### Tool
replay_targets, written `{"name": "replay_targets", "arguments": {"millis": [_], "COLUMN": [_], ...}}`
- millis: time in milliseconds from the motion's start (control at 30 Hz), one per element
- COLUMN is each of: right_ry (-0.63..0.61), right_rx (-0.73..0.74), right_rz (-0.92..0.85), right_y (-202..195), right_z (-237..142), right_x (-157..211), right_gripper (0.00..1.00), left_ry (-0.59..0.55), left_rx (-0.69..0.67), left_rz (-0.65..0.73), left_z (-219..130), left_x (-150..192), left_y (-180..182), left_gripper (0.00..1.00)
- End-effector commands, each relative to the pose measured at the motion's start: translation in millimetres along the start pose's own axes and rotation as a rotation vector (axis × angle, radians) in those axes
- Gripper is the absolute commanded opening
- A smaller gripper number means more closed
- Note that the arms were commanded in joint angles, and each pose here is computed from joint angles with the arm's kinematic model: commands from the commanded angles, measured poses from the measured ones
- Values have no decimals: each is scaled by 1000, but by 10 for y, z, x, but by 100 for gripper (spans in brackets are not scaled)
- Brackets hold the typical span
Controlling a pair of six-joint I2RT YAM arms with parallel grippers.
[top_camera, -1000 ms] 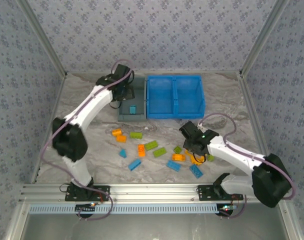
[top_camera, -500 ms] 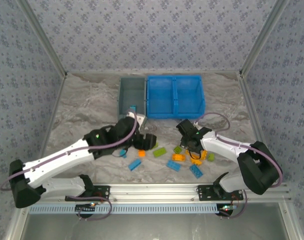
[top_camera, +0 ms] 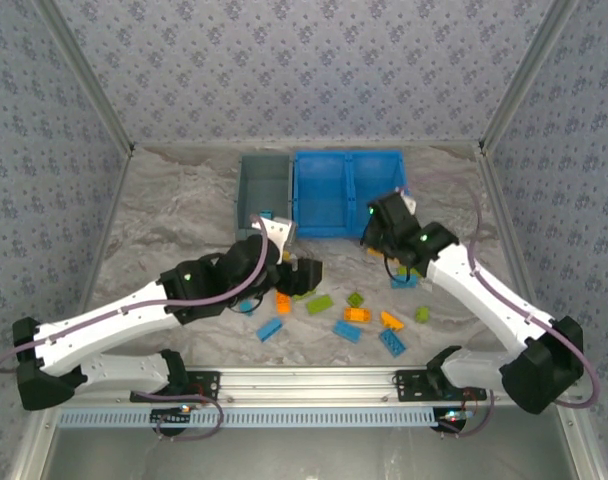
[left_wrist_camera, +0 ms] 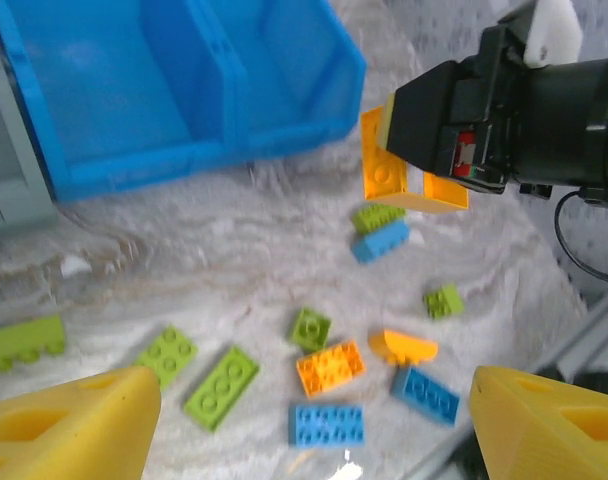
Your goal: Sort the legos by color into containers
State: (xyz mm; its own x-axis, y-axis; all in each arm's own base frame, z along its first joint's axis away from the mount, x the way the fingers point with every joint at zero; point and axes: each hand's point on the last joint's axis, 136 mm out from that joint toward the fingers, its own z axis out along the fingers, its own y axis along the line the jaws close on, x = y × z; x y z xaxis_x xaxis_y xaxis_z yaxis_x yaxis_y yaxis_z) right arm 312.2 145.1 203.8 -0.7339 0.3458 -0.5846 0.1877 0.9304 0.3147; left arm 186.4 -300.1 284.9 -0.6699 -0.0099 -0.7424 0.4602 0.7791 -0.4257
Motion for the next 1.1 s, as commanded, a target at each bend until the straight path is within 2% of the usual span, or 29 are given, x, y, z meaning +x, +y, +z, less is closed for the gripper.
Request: {"name": "replay_targets", "arguments": {"millis": [0,200,300,400,700,967,1067], "right_ry": [4,31,38,57,133,168,184], "right_rx": [-78,-86,-141,-116,-27,-45,-36], "right_rz": [-191,-276,-330,-358,-328,-304,-299], "right_y": [198,286,455,470,266,255,220], "right_z": [148,702,988,1296,2009,2263,2323], "right_x": [-428,-965,-1133,-1232,-1267,-1216,-1177], "right_gripper": [5,4,3,3,2,7,13], "left_ry": [-78,-120,-116,-101,-64,-40,-34], "left_rx": [-55,-51,-57,-58,-64,-72,-79], "left_rz": [-41,16,44,44,44,43,42], "left_z": [93,375,550,704,920,1025,1033], "left_x": [-313,-776,-886,-918,-871,-829,-812], "left_y": [48,-216,-294,-301,-227,-185,-167], "left_gripper": [82,84,84,83,84,84,84]}}
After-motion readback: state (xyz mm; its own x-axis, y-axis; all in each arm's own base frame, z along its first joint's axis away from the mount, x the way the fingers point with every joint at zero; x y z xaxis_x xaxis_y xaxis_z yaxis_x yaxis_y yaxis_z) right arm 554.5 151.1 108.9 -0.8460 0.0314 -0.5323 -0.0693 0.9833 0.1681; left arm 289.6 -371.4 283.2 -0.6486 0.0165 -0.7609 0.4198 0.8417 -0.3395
